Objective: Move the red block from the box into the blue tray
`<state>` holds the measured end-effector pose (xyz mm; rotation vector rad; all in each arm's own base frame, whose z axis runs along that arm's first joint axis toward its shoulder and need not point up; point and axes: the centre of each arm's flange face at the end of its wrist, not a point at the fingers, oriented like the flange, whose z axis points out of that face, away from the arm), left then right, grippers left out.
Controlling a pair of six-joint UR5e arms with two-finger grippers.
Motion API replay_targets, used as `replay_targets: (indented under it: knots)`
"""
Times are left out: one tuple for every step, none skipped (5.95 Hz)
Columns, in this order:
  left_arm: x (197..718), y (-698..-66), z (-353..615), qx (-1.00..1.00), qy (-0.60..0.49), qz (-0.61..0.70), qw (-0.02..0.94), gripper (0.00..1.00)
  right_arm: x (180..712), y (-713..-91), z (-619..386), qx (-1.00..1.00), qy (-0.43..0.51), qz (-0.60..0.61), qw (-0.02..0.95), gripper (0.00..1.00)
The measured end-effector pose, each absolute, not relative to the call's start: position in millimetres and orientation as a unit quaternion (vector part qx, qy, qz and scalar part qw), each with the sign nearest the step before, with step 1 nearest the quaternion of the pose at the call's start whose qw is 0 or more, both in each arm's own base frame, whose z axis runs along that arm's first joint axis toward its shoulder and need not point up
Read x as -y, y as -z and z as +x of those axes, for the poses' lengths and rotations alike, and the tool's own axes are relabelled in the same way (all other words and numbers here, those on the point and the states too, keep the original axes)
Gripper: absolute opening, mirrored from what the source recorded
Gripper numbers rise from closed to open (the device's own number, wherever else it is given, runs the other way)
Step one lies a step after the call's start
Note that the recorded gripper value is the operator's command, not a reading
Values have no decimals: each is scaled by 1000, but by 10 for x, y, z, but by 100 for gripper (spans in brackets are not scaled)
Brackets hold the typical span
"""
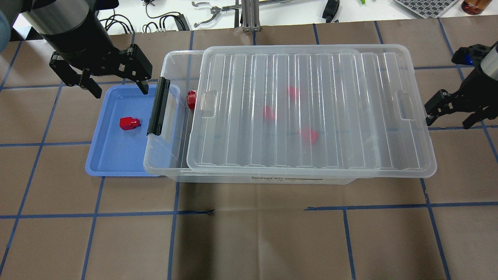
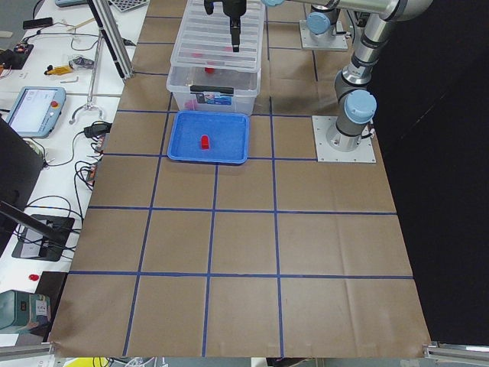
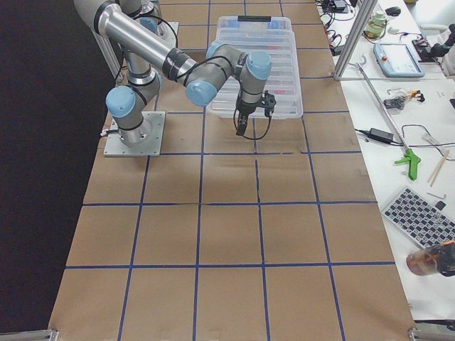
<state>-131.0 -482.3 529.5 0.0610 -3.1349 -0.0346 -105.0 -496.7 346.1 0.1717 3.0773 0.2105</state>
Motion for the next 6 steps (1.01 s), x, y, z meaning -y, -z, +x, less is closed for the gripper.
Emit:
replay_targets:
  knots:
    - [4848,-5284,-1310,1000,8,19,3,99,4954,-3434,-1004,-996,-69,53,31,100]
    - [4874,-5273,-1311,1000,4,19,3,99,4948,-3413,-950,-996,-71,50,34,100]
    - [4883,-5272,-1304,1000,2,19,4,99,4951,-3403,-906,-996,-70,48,39,100]
    - [4886,-5272,-1294,1000,0,19,4,99,4956,-3397,-873,-995,-68,49,46,100]
    - [4889,-5274,-1288,1000,-2,20,4,99,4958,-3393,-849,-995,-66,51,52,100]
    - [4894,-5275,-1285,1000,-3,20,4,99,4966,-3390,-795,-995,-66,50,55,100]
